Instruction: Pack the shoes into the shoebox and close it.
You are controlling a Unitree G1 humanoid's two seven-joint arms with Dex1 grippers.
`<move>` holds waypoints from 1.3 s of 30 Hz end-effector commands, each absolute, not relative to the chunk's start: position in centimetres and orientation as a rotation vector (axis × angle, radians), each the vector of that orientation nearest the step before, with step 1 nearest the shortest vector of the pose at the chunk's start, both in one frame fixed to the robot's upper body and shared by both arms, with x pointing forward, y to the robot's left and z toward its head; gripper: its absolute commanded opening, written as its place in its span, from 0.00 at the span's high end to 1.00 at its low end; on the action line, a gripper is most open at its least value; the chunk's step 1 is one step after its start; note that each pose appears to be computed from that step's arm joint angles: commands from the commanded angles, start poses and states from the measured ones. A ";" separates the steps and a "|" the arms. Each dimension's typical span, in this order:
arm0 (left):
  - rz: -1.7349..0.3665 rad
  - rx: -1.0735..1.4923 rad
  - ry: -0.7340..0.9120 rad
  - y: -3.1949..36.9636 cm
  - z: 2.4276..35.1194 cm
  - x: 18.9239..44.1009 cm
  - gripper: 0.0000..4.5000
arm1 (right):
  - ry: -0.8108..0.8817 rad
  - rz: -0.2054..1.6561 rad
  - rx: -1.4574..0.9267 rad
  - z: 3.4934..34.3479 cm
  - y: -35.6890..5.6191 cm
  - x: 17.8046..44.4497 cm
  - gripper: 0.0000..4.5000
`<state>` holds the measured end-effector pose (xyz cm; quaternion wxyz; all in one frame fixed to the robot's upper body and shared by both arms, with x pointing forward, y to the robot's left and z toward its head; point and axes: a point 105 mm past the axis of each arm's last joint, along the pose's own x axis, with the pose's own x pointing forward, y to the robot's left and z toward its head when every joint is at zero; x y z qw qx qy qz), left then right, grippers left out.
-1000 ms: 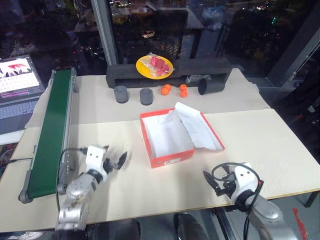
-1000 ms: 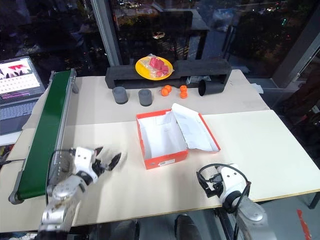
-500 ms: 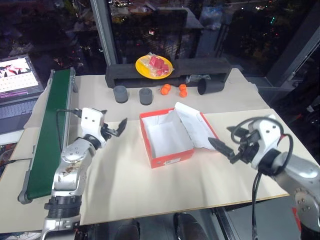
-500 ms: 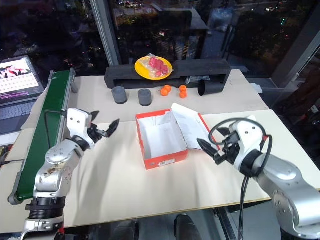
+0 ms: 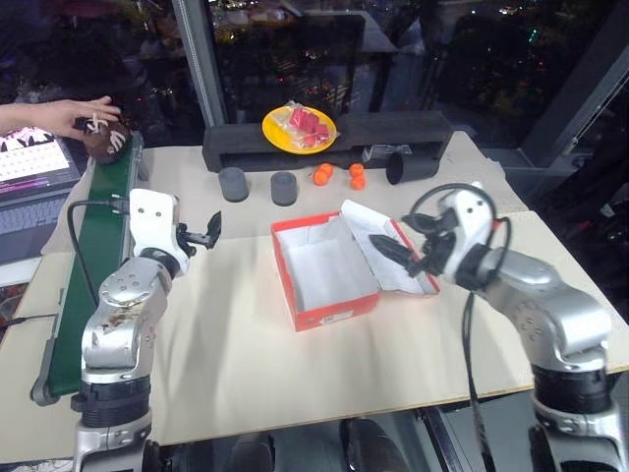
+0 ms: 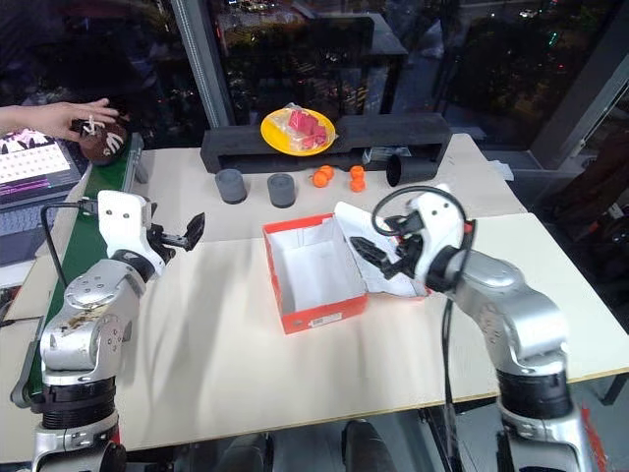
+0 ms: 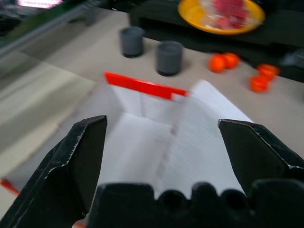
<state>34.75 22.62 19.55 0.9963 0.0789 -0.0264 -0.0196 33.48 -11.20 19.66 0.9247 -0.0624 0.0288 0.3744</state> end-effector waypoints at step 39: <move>0.372 0.164 0.082 41.1 12.8 34.5 0.00 | -0.101 1.334 -0.113 23.2 -0.9 29.7 0.02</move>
